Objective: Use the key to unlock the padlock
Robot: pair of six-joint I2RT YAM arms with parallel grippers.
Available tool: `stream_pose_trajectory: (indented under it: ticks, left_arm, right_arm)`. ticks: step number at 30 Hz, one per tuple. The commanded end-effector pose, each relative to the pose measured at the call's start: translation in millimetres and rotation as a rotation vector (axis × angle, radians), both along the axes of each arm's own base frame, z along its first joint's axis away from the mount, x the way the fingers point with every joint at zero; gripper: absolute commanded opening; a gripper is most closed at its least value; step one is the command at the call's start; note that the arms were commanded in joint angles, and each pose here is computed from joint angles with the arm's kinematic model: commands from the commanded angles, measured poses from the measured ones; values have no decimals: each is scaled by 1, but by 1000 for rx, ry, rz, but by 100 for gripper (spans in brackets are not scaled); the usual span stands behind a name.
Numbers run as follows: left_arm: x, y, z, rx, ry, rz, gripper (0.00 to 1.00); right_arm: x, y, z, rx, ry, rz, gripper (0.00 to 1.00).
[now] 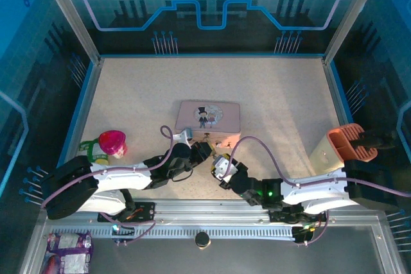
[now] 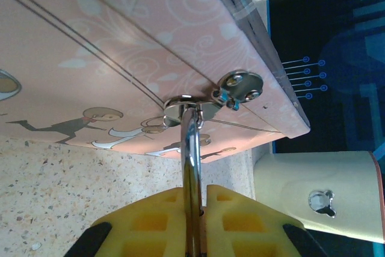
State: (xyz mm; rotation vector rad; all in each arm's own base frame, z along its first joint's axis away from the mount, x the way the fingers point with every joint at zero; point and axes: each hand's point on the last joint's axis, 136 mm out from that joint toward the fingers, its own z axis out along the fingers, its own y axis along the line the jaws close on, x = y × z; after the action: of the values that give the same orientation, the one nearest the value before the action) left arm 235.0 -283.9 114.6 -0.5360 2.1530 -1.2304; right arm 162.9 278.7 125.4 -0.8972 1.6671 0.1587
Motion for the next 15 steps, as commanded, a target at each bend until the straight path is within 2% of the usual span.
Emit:
stream_pose_trajectory:
  ticks: [1, 15]
  left_arm:
    - [11, -11, 46, -124, -76, 13, 0]
    - [11, -15, 46, -134, -72, 1, 0]
  right_arm:
    - [3, 6, 14, 44, -35, -26, 40]
    - [15, 11, 9, 44, -46, -86, 34]
